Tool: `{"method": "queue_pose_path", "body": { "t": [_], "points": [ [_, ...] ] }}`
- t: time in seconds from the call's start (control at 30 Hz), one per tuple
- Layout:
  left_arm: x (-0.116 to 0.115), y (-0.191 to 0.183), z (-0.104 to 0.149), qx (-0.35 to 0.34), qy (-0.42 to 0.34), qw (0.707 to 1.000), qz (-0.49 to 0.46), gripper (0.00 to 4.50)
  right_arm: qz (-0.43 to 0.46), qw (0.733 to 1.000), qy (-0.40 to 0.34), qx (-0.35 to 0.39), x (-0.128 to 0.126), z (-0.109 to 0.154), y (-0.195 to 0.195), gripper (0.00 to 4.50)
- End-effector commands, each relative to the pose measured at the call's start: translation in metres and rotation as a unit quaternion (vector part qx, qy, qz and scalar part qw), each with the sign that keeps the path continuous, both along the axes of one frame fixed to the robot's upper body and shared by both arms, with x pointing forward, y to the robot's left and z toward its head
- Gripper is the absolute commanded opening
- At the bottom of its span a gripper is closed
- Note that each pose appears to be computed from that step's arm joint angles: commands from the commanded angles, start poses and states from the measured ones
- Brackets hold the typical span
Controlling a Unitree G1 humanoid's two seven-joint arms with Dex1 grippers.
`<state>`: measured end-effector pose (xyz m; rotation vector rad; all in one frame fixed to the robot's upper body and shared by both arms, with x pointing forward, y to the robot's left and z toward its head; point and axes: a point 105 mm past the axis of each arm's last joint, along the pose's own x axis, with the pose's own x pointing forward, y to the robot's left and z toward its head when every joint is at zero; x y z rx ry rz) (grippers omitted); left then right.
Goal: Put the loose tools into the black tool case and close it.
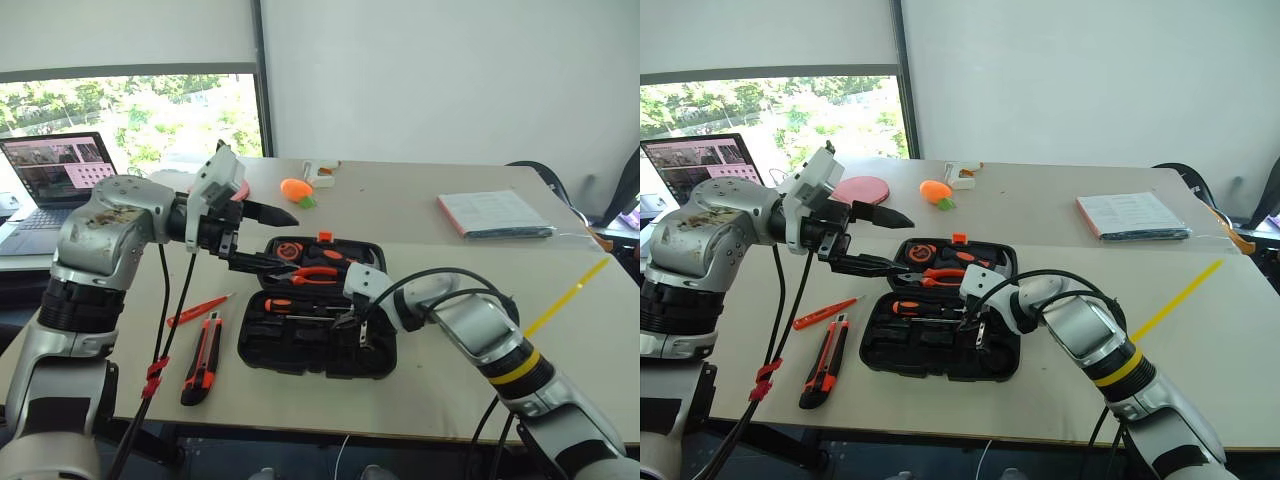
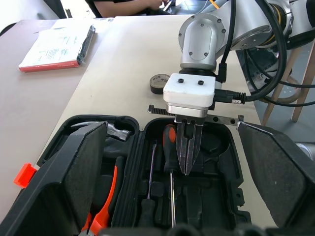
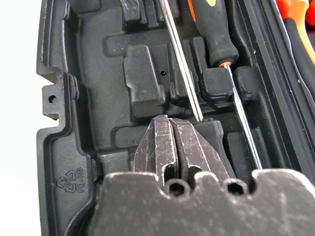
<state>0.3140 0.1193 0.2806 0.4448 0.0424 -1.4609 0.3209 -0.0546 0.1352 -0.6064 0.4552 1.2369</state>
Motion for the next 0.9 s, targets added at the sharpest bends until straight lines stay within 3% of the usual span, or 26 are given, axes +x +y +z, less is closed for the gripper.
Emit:
{"method": "queue_pose_path", "body": {
  "t": [0.03,0.4,0.53,0.9],
  "points": [
    [-0.002,-0.001,0.013,-0.004,-0.026,1.0,-0.005,4.5,0.004,0.999,-0.035,0.004,0.006,0.012,0.002,0.11],
    [-0.004,-0.003,0.012,-0.002,-0.023,1.0,-0.01,4.5,0.007,0.999,-0.035,0.023,0.005,0.022,0.006,0.11],
    [-0.004,-0.003,0.01,0.002,-0.022,1.0,-0.014,4.5,0.001,0.998,-0.033,0.047,0.005,0.042,0.005,0.11],
    [-0.007,0.0,0.007,0.016,-0.017,1.0,-0.021,4.5,-0.021,0.999,-0.031,0.008,0.016,0.02,-0.009,0.11]
  ]
}}
